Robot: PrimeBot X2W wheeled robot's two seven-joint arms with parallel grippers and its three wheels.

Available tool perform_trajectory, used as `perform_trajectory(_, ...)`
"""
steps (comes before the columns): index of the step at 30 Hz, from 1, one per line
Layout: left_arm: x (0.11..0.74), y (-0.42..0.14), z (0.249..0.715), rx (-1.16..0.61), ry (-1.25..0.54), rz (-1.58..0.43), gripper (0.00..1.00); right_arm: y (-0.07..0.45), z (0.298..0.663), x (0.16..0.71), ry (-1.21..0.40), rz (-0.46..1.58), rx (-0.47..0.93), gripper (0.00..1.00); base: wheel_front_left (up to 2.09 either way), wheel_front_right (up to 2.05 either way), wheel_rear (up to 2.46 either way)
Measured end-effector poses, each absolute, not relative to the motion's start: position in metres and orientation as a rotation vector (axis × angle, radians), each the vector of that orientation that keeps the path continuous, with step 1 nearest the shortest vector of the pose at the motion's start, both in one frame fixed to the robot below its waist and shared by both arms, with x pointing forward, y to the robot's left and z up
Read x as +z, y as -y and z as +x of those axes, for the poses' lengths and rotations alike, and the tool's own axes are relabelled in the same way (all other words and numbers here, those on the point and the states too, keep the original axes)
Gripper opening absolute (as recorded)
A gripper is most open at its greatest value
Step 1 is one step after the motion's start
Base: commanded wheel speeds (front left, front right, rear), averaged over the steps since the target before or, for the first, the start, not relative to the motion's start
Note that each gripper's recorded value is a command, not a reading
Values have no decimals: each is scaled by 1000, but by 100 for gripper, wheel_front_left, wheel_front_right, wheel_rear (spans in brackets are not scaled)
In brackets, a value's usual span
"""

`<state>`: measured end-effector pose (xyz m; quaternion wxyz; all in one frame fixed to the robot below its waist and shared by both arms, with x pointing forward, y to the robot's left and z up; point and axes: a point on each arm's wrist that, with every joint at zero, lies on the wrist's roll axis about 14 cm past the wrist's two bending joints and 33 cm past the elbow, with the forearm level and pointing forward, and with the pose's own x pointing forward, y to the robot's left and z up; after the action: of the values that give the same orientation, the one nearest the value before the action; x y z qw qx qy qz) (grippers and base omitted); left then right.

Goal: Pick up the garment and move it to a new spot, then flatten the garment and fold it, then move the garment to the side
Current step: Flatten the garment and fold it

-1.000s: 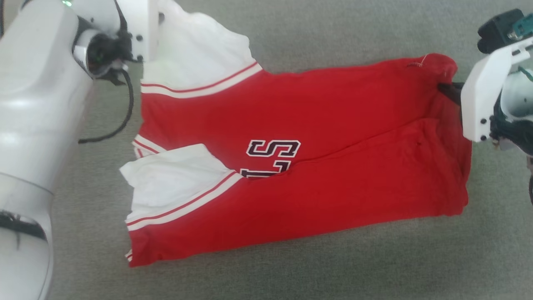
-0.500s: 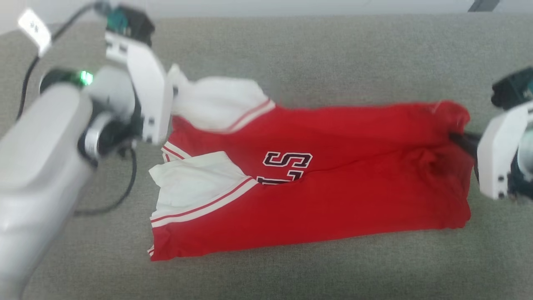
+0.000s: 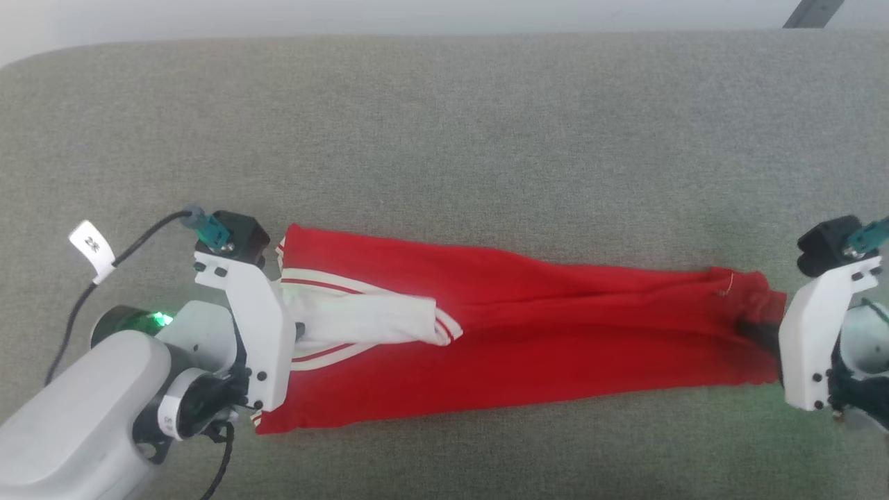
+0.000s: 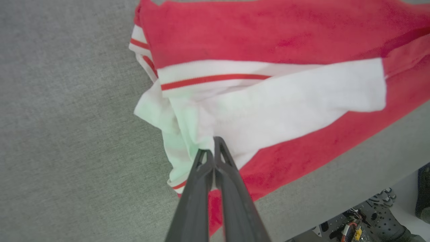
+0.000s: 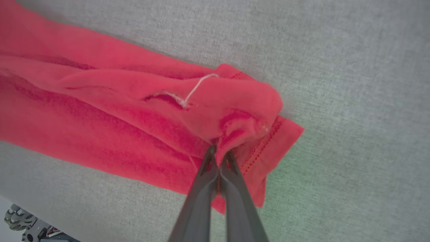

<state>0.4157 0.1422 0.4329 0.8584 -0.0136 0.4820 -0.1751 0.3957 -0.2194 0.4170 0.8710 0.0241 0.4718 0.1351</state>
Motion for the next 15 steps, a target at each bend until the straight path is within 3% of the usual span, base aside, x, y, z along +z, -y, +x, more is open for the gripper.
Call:
perform_trajectory(1,430,-144,415,-360,-1016,-33,37,219,394,414,-995,57,279,45,0,0,0)
perform_trajectory(2,428,-145,415,-353,-1018,-38,51,218,393,411,-1006,60,281,80,0,0,0)
perform_trajectory(3,426,-147,415,-345,-1017,-42,100,216,392,409,-1011,63,283,100,0,0,0)
perform_trajectory(15,454,-153,417,-316,-818,-122,100,212,385,434,-944,93,287,100,0,0,0)
